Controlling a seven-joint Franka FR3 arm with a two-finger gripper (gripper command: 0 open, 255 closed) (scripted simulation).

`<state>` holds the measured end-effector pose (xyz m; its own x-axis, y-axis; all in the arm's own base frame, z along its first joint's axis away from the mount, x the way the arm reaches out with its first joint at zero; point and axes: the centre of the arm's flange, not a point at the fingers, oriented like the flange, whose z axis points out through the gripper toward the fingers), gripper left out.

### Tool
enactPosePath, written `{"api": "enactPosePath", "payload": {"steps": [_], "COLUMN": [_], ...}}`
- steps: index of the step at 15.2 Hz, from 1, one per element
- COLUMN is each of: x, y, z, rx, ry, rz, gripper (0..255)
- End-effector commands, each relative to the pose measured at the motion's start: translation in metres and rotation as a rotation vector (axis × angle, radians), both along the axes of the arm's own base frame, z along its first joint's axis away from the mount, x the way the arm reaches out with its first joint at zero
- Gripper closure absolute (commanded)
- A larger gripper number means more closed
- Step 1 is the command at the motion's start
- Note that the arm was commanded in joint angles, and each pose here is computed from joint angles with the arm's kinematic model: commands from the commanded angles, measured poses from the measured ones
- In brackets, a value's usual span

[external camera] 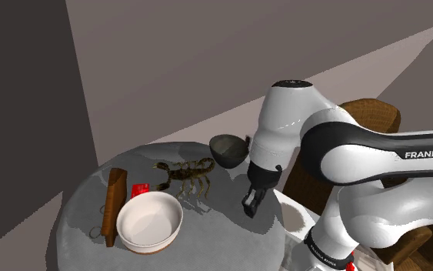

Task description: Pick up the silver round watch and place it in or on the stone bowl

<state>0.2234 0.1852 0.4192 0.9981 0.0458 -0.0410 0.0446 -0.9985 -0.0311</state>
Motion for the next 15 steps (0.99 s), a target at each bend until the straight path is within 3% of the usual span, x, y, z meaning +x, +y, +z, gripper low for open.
{"api": "enactPosePath", "payload": {"steps": [1,15], "x": [0.0,0.0], "y": [-0.001,-0.001], "z": [0.011,0.085], "rx": [0.0,0.0], "ry": [0.0,0.0], "rz": [0.0,0.0], "gripper": [255,255]}}
